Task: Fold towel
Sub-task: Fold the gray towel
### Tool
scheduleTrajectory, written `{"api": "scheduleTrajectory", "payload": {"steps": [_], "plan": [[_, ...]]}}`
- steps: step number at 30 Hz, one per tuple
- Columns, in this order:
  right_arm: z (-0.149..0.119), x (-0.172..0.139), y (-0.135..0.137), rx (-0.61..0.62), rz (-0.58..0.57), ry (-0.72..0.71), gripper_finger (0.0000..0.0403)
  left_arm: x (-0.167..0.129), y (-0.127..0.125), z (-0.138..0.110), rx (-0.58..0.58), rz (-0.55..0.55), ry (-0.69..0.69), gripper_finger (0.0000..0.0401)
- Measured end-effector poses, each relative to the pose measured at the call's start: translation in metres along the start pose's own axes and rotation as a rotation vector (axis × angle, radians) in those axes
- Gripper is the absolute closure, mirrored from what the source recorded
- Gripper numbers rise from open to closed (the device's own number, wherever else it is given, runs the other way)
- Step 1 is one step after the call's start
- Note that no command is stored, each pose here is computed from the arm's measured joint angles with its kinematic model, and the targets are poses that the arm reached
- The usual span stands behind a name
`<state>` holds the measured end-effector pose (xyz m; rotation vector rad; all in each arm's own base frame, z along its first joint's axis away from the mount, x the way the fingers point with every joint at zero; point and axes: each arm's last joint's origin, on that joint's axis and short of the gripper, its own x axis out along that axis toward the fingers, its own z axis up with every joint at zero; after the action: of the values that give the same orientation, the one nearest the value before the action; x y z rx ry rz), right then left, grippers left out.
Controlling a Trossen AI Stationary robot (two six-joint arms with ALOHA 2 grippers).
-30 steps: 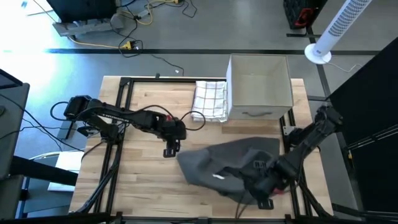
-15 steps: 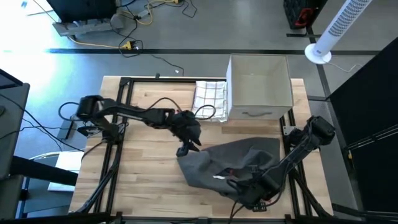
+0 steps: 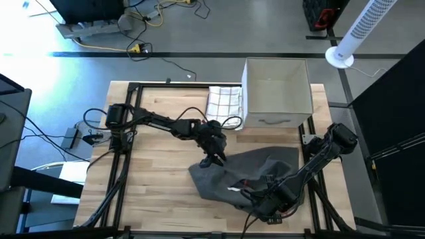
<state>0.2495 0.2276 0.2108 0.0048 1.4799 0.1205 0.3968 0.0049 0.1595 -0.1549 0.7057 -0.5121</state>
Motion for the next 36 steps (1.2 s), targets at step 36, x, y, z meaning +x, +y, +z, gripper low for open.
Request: {"api": "scheduleTrajectory", "payload": {"steps": [36], "plan": [[0.013, -0.001, -0.016, 0.034, -0.089, -0.082, 0.0402, 0.005, -0.012, -0.047, -0.014, 0.145, 0.403, 0.0225]]}}
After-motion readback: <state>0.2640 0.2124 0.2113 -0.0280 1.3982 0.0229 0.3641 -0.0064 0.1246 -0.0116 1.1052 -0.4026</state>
